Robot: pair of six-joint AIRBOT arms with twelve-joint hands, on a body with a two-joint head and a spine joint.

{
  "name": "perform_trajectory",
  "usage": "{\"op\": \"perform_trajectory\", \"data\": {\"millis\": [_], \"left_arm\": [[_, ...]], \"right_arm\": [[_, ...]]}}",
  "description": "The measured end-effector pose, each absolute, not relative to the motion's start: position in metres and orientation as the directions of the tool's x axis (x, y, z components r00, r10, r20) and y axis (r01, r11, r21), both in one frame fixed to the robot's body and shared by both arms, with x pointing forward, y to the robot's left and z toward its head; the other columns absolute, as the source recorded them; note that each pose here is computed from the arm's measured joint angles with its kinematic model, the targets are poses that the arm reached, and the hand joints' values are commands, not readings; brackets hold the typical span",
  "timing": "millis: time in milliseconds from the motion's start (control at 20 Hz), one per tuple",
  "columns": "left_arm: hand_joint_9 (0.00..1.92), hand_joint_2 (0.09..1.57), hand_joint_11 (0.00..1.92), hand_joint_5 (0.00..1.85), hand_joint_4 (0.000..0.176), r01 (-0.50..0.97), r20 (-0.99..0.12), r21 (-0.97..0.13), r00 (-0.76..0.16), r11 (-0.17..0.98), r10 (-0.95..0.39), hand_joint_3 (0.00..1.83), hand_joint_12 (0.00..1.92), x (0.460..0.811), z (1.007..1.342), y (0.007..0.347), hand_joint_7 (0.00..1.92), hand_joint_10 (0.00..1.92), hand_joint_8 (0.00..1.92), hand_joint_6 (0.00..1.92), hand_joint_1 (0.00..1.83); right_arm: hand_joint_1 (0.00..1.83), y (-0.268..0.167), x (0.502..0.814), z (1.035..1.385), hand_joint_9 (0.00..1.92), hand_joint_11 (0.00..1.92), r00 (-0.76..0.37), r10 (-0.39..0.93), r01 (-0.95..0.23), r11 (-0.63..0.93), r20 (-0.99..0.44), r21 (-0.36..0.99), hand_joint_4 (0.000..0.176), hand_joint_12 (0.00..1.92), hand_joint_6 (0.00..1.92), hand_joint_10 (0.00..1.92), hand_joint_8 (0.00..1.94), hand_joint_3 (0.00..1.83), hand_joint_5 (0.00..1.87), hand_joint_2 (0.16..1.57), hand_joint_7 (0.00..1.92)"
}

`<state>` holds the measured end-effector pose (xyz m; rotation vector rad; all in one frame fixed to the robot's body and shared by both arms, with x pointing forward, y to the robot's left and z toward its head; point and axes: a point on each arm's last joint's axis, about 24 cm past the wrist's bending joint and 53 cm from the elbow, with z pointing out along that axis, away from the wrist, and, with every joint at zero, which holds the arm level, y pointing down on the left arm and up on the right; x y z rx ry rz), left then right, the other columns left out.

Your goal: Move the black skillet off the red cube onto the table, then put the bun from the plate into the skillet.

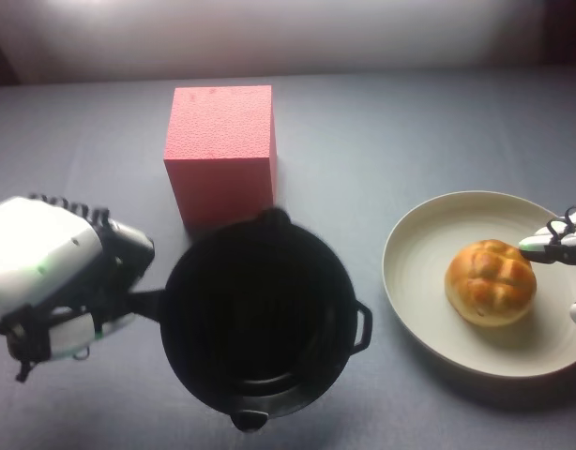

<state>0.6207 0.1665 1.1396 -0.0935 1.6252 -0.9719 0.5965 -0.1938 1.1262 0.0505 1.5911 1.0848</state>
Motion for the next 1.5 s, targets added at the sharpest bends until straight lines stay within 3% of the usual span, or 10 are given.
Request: {"op": "perform_trajectory", "data": {"millis": [300,350,400,500,650,750,1050,1100,1400,1500], "left_arm": [[0.62,1.18,0.65,0.83,0.0,0.347,-0.808,-0.576,-0.379,0.74,-0.451,0.0,1.92,0.63,1.097,0.169,0.51,1.84,1.75,1.25,1.09],[0.56,1.09,0.34,0.61,0.0,0.341,-0.808,-0.573,-0.389,0.745,-0.443,0.0,1.13,0.63,1.093,0.168,0.55,0.79,0.77,0.71,1.0],[0.51,1.06,0.19,0.56,0.0,0.339,-0.81,-0.567,-0.391,0.751,-0.436,0.0,0.88,0.63,1.091,0.168,0.57,0.33,0.29,0.3,0.93],[0.33,1.06,0.02,0.36,0.032,0.331,-0.81,-0.569,-0.385,0.753,-0.442,0.0,0.61,0.631,1.091,0.169,0.4,0.02,0.02,0.02,0.77],[0.12,1.04,0.0,0.17,0.088,0.333,-0.812,-0.566,-0.381,0.754,-0.441,0.0,0.21,0.627,1.092,0.168,0.17,0.0,0.0,0.0,0.67],[0.01,0.99,0.0,0.04,0.171,0.361,-0.826,-0.555,-0.345,0.749,-0.445,0.0,0.04,0.622,1.108,0.168,0.01,0.0,0.0,0.0,0.69],[0.0,0.95,0.0,0.0,0.158,0.447,-0.849,-0.526,-0.225,0.724,-0.478,0.0,0.0,0.603,1.159,0.174,0.0,0.0,0.0,0.0,0.71],[0.0,0.92,0.0,0.0,0.174,0.477,-0.855,-0.512,-0.2,0.714,-0.479,0.0,0.0,0.596,1.171,0.173,0.0,0.0,0.0,0.0,0.68],[0.0,0.92,0.0,0.0,0.176,0.559,-0.854,-0.476,-0.109,0.679,-0.509,0.0,0.0,0.579,1.208,0.172,0.0,0.0,0.0,0.0,0.7],[0.0,0.92,0.0,0.0,0.176,0.562,-0.85,-0.481,-0.112,0.673,-0.514,0.0,0.0,0.578,1.208,0.172,0.0,0.0,0.0,0.0,0.7]], "right_arm": [[0.41,-0.194,0.597,1.125,0.59,0.31,-0.349,0.554,-0.498,0.574,-0.756,0.65,0.005,0.74,0.0,0.0,0.0,0.0,0.55,1.42,0.59],[0.47,-0.194,0.597,1.125,0.58,0.3,-0.349,0.555,-0.497,0.574,-0.755,0.651,0.0,0.74,0.0,0.0,0.0,0.0,0.56,1.4,0.57],[0.5,-0.194,0.597,1.125,0.58,0.3,-0.35,0.556,-0.497,0.572,-0.754,0.652,0.0,0.73,0.0,0.0,0.0,0.0,0.56,1.39,0.57],[0.54,-0.194,0.597,1.125,0.58,0.27,-0.352,0.558,-0.494,0.571,-0.752,0.655,0.0,0.78,0.0,0.0,0.0,0.0,0.56,1.33,0.58],[0.68,-0.195,0.597,1.125,0.57,0.23,-0.354,0.558,-0.492,0.571,-0.75,0.657,0.0,0.86,0.0,0.0,0.0,0.0,0.58,1.23,0.57],[0.82,-0.193,0.601,1.13,0.52,0.11,-0.345,0.561,-0.503,0.566,-0.752,0.653,0.011,0.99,0.0,0.0,0.0,0.0,0.56,1.08,0.53],[0.98,-0.181,0.614,1.156,0.52,0.17,-0.309,0.538,-0.578,0.549,-0.784,0.604,0.0,0.8,0.0,0.0,0.0,0.0,0.56,1.01,0.55],[0.9,-0.176,0.62,1.158,0.48,0.16,-0.309,0.51,-0.591,0.558,-0.802,0.583,0.052,0.77,0.0,0.0,0.0,0.0,0.51,1.02,0.51],[0.87,-0.148,0.643,1.141,0.52,0.01,-0.347,0.327,-0.62,0.623,-0.879,0.477,0.116,1.23,0.0,0.0,0.0,0.0,0.48,1.05,0.52],[0.98,-0.136,0.653,1.13,0.67,0.14,-0.36,0.28,-0.621,0.64,-0.89,0.452,0.047,1.23,0.01,0.04,0.02,0.0,0.63,1.03,0.68]]}}
